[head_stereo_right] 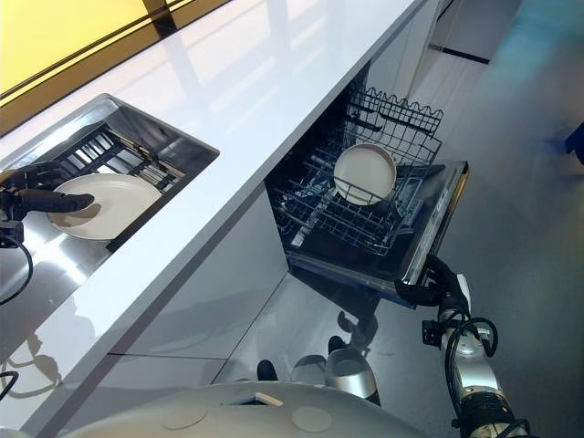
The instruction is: Pick up plates and place into dishwasher.
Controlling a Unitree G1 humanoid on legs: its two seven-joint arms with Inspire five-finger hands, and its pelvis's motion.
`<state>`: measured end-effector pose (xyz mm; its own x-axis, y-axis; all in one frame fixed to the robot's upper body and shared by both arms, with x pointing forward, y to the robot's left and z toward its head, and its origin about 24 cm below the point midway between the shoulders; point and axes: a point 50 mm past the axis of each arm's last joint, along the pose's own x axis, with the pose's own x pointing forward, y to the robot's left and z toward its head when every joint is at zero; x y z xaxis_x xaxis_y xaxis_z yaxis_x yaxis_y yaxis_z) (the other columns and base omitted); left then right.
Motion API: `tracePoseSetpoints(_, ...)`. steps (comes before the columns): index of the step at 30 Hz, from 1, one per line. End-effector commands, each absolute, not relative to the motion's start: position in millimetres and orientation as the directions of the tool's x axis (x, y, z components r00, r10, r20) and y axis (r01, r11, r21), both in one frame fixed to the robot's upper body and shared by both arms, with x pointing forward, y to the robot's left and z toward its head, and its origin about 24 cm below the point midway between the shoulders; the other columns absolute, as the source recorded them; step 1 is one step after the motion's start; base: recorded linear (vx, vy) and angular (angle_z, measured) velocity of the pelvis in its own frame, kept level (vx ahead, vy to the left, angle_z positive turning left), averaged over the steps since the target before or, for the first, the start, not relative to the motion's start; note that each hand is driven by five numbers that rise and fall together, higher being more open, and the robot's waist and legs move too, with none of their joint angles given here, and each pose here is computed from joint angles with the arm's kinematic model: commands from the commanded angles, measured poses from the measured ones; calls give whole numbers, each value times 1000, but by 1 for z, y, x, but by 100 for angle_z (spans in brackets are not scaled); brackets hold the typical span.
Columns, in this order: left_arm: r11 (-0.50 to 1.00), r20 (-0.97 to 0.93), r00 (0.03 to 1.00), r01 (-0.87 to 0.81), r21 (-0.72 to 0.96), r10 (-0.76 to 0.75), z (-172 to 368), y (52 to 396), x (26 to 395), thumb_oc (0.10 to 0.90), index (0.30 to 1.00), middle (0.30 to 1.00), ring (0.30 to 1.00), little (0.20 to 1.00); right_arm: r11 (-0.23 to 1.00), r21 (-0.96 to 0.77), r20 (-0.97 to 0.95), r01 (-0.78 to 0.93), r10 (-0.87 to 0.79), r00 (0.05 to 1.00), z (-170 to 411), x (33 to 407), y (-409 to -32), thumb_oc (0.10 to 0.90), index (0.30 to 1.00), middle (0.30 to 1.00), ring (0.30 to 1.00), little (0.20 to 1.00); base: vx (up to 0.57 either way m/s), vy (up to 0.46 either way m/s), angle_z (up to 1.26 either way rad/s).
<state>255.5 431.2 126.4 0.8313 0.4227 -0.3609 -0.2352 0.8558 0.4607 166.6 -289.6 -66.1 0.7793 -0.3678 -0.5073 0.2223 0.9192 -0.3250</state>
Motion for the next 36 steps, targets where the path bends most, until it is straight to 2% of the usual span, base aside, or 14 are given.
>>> tracePoseSetpoints(1, 845, -191, 895, -284, 454, 404, 190, 435, 273, 800, 900, 900, 900, 900, 917, -332, -286, 220, -320, 903, -24, 209, -283, 800, 900, 900, 900, 900, 0, 0, 0)
tracePoseSetpoints(8, 929, -299, 910, -191, 316, 288, 185, 430, 276, 800, 900, 900, 900, 900, 916, -340, -288, 212, -316, 904, -24, 210, -282, 800, 900, 900, 900, 900, 0, 0, 0)
tracePoseSetpoints(9, 942, -329, 908, -161, 294, 258, 183, 429, 276, 729, 839, 839, 839, 829, 916, -340, -287, 212, -316, 904, -24, 210, -281, 800, 900, 900, 900, 900, 0, 0, 0)
tracePoseSetpoints(11, 957, -375, 903, -111, 269, 210, 181, 427, 277, 679, 796, 796, 796, 779, 915, -344, -283, 211, -315, 906, -24, 212, -280, 800, 900, 900, 900, 900, 0, -1, -2)
tracePoseSetpoints(12, 962, -396, 899, -86, 258, 187, 180, 426, 277, 630, 754, 754, 754, 730, 915, -345, -281, 210, -314, 907, -23, 212, -279, 800, 900, 900, 900, 900, -1, -2, -4)
tracePoseSetpoints(15, 968, -494, 864, 32, 247, 98, 181, 421, 278, 438, 589, 589, 589, 538, 912, -348, -261, 216, -316, 912, -18, 217, -280, 800, 900, 900, 900, 900, -17, -8, -5)
tracePoseSetpoints(19, 961, -575, 818, 140, 240, 24, 180, 417, 277, 416, 571, 571, 571, 516, 912, -341, -231, 229, -317, 920, -12, 221, -279, 800, 900, 900, 900, 900, -34, -13, -7)
tracePoseSetpoints(24, 936, -617, 786, 203, 287, 18, 179, 414, 280, 413, 568, 568, 568, 513, 915, -330, -208, 233, -311, 927, -6, 228, -278, 800, 900, 900, 900, 900, -32, -12, -7)
tracePoseSetpoints(29, 929, -581, 813, 188, 318, 34, 187, 411, 285, 416, 571, 571, 571, 516, 917, -316, -199, 242, -313, 929, -3, 231, -277, 800, 900, 900, 900, 900, -33, -30, -5)
tracePoseSetpoints(33, 917, -533, 842, 143, 372, 85, 194, 414, 286, 361, 524, 524, 524, 461, 918, -304, -193, 256, -322, 927, -2, 232, -277, 800, 900, 900, 900, 900, -35, -38, -5)
tracePoseSetpoints(35, 902, -485, 863, 91, 422, 140, 200, 419, 285, 284, 458, 458, 458, 384, 918, -296, -188, 264, -327, 926, -1, 232, -279, 800, 900, 900, 900, 900, -35, -40, -7)
tracePoseSetpoints(36, 900, -476, 867, 81, 428, 149, 201, 420, 284, 303, 474, 474, 474, 403, 918, -295, -188, 264, -327, 926, -1, 232, -279, 800, 900, 900, 900, 900, -29, -30, -4)
